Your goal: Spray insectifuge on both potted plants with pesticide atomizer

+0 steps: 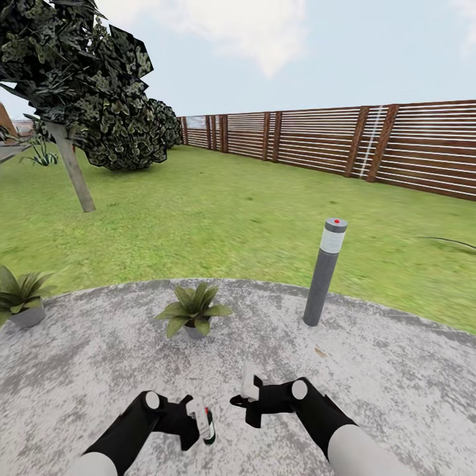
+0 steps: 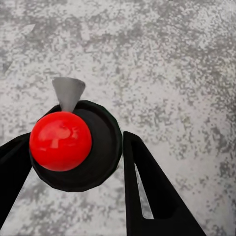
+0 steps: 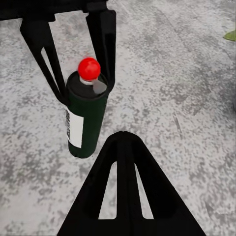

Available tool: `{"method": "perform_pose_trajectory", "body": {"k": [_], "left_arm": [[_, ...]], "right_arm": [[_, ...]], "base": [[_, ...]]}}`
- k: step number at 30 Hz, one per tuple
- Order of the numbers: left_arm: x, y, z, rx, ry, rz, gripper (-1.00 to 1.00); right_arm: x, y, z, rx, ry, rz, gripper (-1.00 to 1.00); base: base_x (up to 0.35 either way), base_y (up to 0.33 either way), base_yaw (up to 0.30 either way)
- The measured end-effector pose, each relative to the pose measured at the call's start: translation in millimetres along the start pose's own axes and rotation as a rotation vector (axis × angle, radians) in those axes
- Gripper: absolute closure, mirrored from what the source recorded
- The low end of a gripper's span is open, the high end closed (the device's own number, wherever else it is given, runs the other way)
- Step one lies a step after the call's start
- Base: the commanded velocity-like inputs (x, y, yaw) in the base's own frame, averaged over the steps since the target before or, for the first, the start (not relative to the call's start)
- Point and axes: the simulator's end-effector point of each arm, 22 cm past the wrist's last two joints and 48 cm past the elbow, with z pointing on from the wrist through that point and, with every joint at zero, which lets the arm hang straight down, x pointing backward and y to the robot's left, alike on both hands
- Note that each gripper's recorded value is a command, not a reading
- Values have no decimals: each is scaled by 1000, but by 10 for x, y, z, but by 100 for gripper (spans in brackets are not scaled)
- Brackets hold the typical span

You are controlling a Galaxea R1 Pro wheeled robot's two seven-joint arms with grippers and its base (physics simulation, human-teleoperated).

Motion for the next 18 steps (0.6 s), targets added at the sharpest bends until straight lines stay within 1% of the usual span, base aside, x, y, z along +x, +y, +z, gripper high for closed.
{"method": "perform_pose_trajectory", "body": {"k": [3,8,11,18], "left_arm": [[3,39,10,-24,0,0,100],[-14,47,19,-31,-3,0,100],[-186,-38,96,-17,-30,3,100],[-293,-112,152,-5,-46,5,100]], "right_arm": [[-20,7,13,-1,-3,0,100],[-22,10,16,-2,-4,0,100],[-21,13,17,-2,-3,1,100],[-21,13,18,-3,-3,1,100]], "base": [[0,0,0],[0,0,0],[0,0,0],[0,0,0]]}}
